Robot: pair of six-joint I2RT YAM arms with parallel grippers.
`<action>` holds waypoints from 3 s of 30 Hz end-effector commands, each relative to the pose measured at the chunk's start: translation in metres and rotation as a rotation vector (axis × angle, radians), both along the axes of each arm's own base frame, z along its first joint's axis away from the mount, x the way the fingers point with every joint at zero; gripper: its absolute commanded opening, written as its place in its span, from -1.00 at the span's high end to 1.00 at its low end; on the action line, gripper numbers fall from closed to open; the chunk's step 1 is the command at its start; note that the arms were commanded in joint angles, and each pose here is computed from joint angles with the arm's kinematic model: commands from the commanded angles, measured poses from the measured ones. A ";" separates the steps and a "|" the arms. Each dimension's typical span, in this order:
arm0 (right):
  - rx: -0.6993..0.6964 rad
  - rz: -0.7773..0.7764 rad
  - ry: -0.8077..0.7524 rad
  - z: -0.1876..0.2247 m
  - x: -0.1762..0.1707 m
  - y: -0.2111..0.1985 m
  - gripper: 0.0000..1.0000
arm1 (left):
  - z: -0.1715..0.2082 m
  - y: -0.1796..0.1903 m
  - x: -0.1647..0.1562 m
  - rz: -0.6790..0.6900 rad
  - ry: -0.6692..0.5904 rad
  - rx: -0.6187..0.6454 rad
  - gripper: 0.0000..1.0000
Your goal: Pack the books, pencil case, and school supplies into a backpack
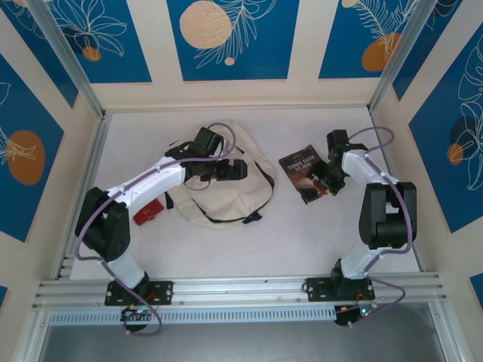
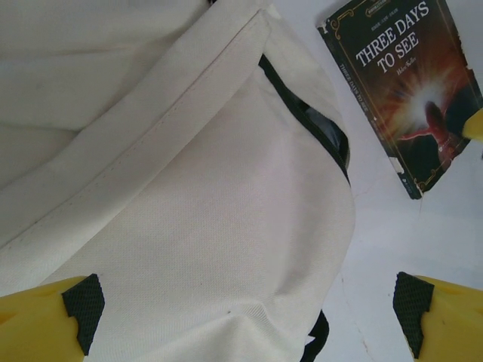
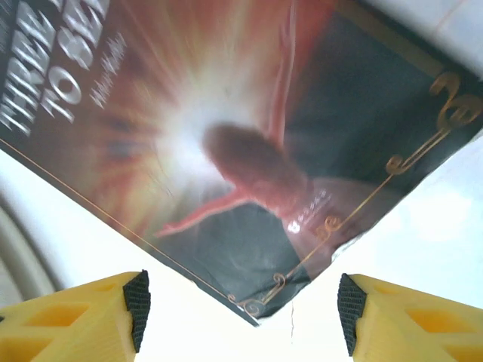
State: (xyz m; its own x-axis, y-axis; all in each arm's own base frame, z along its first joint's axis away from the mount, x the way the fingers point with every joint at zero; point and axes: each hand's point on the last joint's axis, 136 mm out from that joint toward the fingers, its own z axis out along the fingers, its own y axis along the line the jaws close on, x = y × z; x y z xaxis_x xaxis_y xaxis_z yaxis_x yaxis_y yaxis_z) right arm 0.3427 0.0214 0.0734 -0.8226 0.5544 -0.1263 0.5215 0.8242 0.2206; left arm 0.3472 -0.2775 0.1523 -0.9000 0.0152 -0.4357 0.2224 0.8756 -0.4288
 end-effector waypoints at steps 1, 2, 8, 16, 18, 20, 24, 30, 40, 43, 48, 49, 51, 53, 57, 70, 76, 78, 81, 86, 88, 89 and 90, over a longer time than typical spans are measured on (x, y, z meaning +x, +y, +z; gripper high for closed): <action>-0.061 0.044 -0.065 0.012 0.023 -0.019 -0.43 | 0.011 -0.015 0.006 -0.015 -0.005 -0.052 -1.00; -0.060 0.064 -0.067 0.009 0.031 -0.021 -0.43 | 0.012 -0.017 0.006 -0.019 -0.004 -0.055 -1.00; -0.020 0.237 -0.075 -0.011 0.074 -0.015 -0.45 | 0.012 -0.025 0.005 -0.032 0.007 -0.062 -1.00; -0.061 0.251 0.049 -0.042 0.072 -0.025 -0.45 | 0.011 -0.024 0.003 -0.032 0.011 -0.059 -1.00; -0.050 0.254 0.072 -0.046 0.063 -0.020 -0.43 | 0.011 -0.025 0.003 -0.033 0.013 -0.061 -1.00; -0.045 0.248 0.108 -0.051 0.051 -0.015 -0.39 | 0.011 -0.027 0.003 -0.038 0.016 -0.068 -1.00; -0.028 0.211 0.177 -0.060 0.024 -0.004 -0.36 | 0.012 -0.035 0.003 -0.061 0.019 -0.080 -1.00; 0.019 0.116 0.219 -0.059 -0.021 0.015 -0.33 | 0.012 -0.061 -0.004 -0.120 0.025 -0.101 -0.99; -0.067 0.071 0.020 -0.002 0.008 -0.016 -0.47 | 0.004 -0.124 -0.019 -0.216 0.052 -0.113 -0.88; -0.130 0.072 -0.006 0.004 0.033 -0.034 -0.62 | 0.001 -0.139 -0.019 -0.215 0.058 -0.117 -0.83; -0.134 0.125 0.018 -0.014 0.069 -0.047 -0.69 | -0.009 -0.159 -0.016 -0.192 0.067 -0.093 -0.70; -0.124 0.145 0.026 -0.018 0.074 -0.046 -0.68 | -0.012 -0.162 -0.016 -0.188 0.071 -0.087 -0.67; -0.097 0.175 0.041 -0.025 0.080 -0.041 -0.63 | -0.015 -0.169 -0.015 -0.188 0.075 -0.088 -0.63; -0.080 0.188 0.058 -0.030 0.082 -0.038 -0.56 | -0.020 -0.175 -0.014 -0.188 0.086 -0.085 -0.59; -0.053 0.205 0.082 -0.036 0.072 -0.030 -0.42 | -0.028 -0.181 -0.011 -0.193 0.093 -0.074 -0.52; -0.010 0.185 0.212 -0.051 0.000 0.005 -0.09 | -0.060 -0.189 -0.006 -0.223 0.126 -0.009 -0.17; 0.023 0.173 0.244 -0.050 -0.041 0.029 -0.04 | -0.084 -0.184 0.000 -0.213 0.106 0.097 -0.16; 0.041 0.157 0.234 -0.049 -0.047 0.032 -0.02 | -0.093 -0.179 0.001 -0.200 0.106 0.137 -0.15; 0.060 0.155 0.203 -0.045 -0.045 0.034 0.00 | -0.106 -0.171 0.003 -0.177 0.101 0.196 -0.07; 0.056 0.172 0.187 -0.042 -0.038 0.034 0.02 | -0.122 -0.168 0.003 -0.167 0.116 0.225 0.02; 0.055 0.182 0.187 -0.042 -0.036 0.034 0.02 | -0.129 -0.170 0.000 -0.170 0.138 0.220 0.07; 0.059 0.188 0.190 -0.042 -0.035 0.036 0.02 | -0.133 -0.170 -0.001 -0.172 0.146 0.221 0.10; 0.063 0.196 0.190 -0.042 -0.035 0.037 0.06 | -0.136 -0.171 -0.003 -0.175 0.153 0.222 0.14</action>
State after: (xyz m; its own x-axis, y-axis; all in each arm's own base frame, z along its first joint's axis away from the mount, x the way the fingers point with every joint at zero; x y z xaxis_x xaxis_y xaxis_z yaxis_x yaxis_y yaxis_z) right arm 0.3043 0.0520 0.0264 -0.9171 0.3950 0.0546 0.3986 0.9038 0.1557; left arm 0.3536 -0.4508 0.0398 -0.9206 0.2318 -0.3142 0.3301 0.8918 -0.3093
